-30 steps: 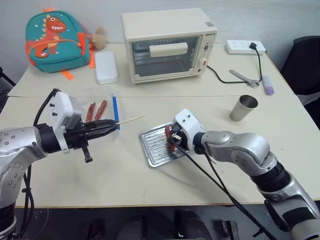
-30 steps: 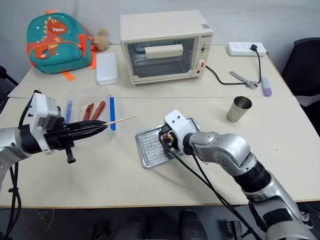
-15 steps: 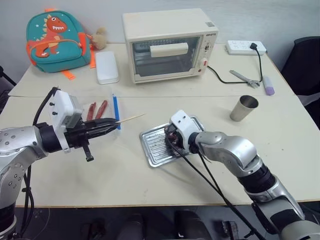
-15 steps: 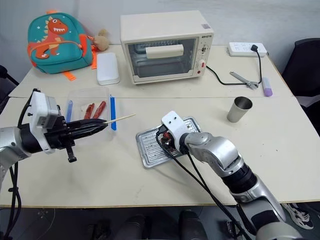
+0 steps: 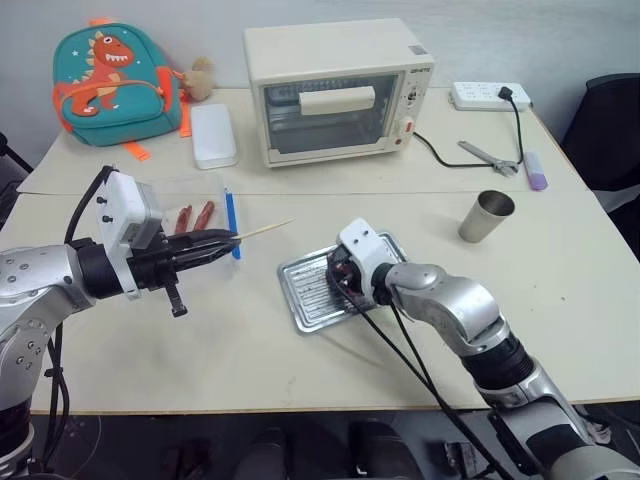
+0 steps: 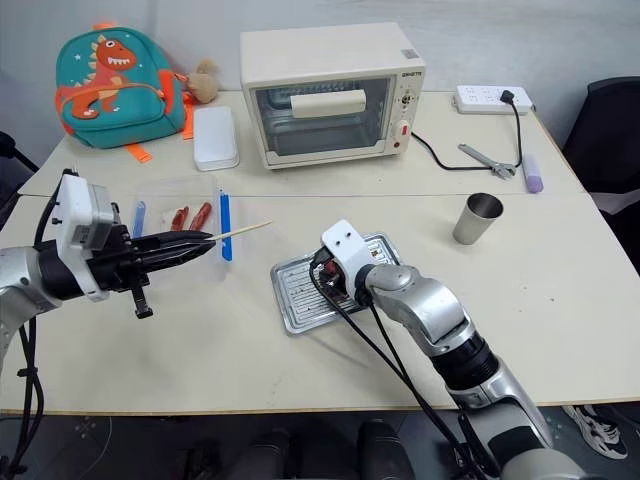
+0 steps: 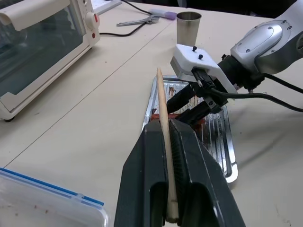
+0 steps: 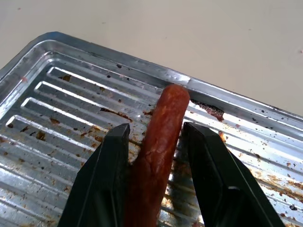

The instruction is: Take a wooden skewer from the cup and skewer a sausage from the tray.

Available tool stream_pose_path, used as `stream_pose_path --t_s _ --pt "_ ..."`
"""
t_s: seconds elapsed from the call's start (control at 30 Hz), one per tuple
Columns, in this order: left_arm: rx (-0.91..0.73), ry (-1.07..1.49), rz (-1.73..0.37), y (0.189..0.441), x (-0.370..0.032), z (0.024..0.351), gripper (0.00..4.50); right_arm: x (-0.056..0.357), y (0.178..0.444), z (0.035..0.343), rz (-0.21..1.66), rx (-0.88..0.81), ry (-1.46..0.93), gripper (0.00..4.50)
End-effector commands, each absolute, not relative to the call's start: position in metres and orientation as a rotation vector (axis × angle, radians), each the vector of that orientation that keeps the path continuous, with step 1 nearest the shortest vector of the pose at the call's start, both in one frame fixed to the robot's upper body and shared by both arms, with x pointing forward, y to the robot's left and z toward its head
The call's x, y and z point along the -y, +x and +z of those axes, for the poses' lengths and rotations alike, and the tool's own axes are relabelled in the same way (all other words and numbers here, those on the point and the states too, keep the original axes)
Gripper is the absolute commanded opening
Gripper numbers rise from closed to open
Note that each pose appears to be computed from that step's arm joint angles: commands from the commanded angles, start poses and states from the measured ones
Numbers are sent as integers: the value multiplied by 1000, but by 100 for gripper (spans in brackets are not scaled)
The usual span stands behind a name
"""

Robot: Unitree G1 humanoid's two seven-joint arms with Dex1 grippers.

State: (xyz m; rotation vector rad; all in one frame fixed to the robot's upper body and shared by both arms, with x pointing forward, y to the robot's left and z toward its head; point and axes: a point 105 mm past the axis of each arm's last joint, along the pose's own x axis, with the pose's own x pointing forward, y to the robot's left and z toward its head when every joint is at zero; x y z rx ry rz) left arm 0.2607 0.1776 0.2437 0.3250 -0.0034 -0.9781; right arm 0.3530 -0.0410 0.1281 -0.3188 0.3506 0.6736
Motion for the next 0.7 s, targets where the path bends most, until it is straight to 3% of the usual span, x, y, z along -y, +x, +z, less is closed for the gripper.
stream_pose_path --t_s 0.03,0.1,0.2,0.5,0.7 --pt "35 364 -989 258 -176 252 0 44 354 124 663 -360 -315 161" --pt "35 364 -990 258 -176 252 0 43 353 124 665 -359 -316 141" --pt "35 363 -992 259 -176 252 0 43 352 123 669 -363 -319 63" --pt "34 361 -997 259 -175 250 0 47 351 121 669 -369 -327 63" --pt "10 355 -1017 259 -176 245 0 57 334 155 847 -290 -389 63"
